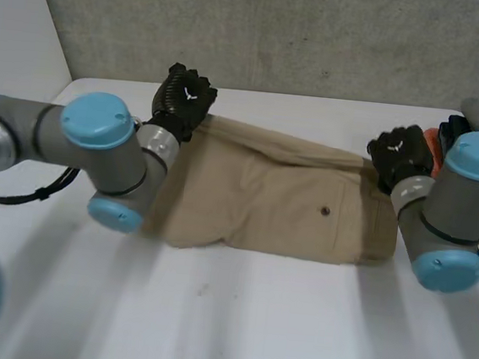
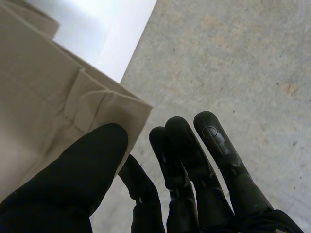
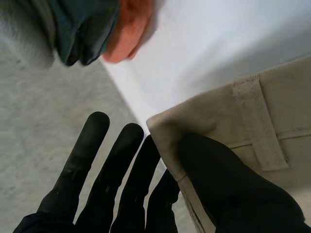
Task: Fold the laundry.
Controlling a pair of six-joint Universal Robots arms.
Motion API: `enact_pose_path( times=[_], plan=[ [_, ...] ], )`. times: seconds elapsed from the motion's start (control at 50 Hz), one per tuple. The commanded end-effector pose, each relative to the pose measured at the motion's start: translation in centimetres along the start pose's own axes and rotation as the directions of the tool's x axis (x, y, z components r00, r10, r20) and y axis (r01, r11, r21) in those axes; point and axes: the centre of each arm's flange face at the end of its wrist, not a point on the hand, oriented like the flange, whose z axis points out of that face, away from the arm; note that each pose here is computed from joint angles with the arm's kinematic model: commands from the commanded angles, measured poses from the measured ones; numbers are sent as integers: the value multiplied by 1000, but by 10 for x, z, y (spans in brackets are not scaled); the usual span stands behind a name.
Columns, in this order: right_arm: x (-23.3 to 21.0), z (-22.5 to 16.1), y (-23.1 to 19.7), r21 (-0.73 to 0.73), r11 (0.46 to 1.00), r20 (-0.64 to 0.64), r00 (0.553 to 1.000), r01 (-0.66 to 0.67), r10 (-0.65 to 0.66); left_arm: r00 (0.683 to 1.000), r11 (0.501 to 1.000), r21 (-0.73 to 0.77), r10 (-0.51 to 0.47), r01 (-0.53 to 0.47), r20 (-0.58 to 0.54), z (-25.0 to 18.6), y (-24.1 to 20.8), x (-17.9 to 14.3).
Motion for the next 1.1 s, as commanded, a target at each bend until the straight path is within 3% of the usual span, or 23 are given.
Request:
enact_pose_path(
  times=[0.02, 0.08, 0.18, 0.24, 0.32, 0.4, 0.48, 0.62, 0.66, 0.76, 0.82, 0.9, 0.96, 1.02, 1.04, 1.1],
  plan=[
    [-19, 46, 15, 93, 996, -86, 996, 6, 2, 999, 1000, 23, -18, 17, 36, 31, 27, 15],
    [-26, 44, 12, 87, 996, -76, 997, -11, 18, 998, 999, 21, -50, 49, 32, 29, 27, 19],
    [-12, 9, -5, 19, 994, -10, 994, -106, 106, 995, 995, -13, -99, 99, -26, 14, 28, 37],
    [-3, -12, -8, -48, 985, 36, 986, -163, 165, 993, 993, -18, -115, 114, -29, 4, 15, 26],
    [-4, -49, -7, -198, 940, 168, 935, -279, 313, 988, 989, -43, -144, 142, -47, -15, 5, 19],
    [-9, -57, 10, -281, 908, 219, 900, -312, 377, 977, 978, -70, -203, 198, -63, -31, 0, 16],
    [-21, -48, 27, -280, 906, 229, 895, -317, 384, 962, 962, -86, -265, 259, -69, -41, -5, 15],
    [-23, -30, 47, -241, 931, 140, 939, -274, 313, 913, 914, -93, -402, 395, -69, -51, -18, 9],
    [-18, -30, 51, -253, 936, 123, 951, -245, 283, 882, 883, -104, -465, 457, -74, -54, -25, 6],
    [6, -40, 51, -246, 968, 93, 993, -50, 75, 816, 815, -145, -574, 562, -63, -61, -35, -8],
    [17, -43, 46, -235, 970, 85, 995, 70, -52, 785, 785, -163, -614, 597, -79, -68, -45, -14],
    [25, -38, 34, -182, 954, 45, 972, 237, -232, 769, 774, -170, -630, 609, -114, -76, -55, -20],
    [10, -36, 3, -34, 947, -1, 948, 318, -319, 770, 775, -162, -630, 611, -107, -82, -59, -27],
    [-37, -50, -56, 258, 894, -27, 928, 367, -373, 774, 775, -157, -628, 612, -81, -85, -57, -38],
    [-62, -62, -78, 388, 847, -17, 922, 363, -387, 776, 776, -155, -626, 611, -76, -86, -56, -40],
    [-102, -81, -95, 560, 762, 42, 907, 326, -419, 780, 778, -145, -623, 611, -56, -87, -56, -48]
  ],
)
